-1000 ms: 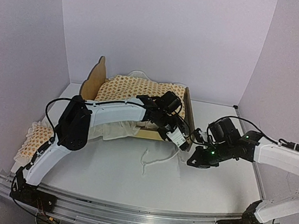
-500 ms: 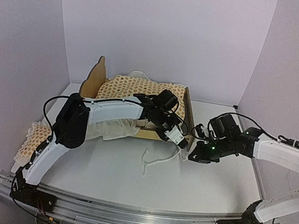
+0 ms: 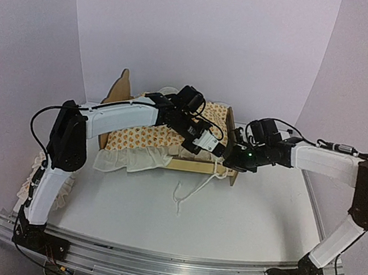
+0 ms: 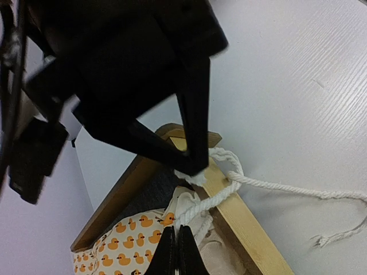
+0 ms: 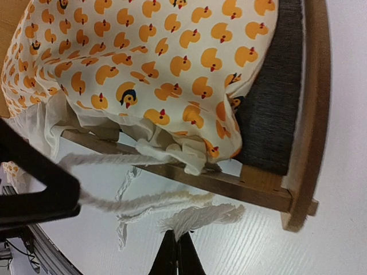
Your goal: Set up the pet bed
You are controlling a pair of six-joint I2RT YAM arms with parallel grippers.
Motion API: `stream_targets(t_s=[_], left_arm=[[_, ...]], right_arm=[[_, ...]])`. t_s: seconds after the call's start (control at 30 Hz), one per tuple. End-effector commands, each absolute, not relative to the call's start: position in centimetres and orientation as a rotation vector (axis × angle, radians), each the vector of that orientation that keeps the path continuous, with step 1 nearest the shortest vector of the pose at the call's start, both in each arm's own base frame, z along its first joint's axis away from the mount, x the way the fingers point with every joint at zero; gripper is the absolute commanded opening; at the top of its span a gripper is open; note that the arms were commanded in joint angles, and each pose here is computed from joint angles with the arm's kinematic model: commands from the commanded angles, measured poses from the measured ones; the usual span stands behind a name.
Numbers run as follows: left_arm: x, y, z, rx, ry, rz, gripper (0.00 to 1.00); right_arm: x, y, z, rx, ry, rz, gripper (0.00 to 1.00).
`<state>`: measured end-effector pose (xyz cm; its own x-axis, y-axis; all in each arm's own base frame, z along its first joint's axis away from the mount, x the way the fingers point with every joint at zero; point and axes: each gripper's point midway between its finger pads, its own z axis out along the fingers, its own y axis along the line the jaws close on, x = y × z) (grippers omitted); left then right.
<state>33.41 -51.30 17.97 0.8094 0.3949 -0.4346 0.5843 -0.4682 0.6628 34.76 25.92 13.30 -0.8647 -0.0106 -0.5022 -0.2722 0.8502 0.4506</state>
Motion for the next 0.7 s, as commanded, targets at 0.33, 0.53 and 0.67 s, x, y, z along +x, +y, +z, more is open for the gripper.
stream_targets(t_s=[0.33,0.53,0.67], left_arm=[[31.7,-50.3,20.0,2.101,0.712,-0.368,0.00],[33.1,-49.5,19.6,2.076,0.767,-0.339,0.00],[33.6,-48.7,19.3,2.067,0.787,-0.322,0.00]], right_arm=[[37.8,33.2,14.6,-0.458,2.359,1.081,0.00],[35.6,34.0,13.4,-0.552,2.377,1.216,0.00],[32.9,33.7,12.2,-0.599,2.412,1.305,0.00]])
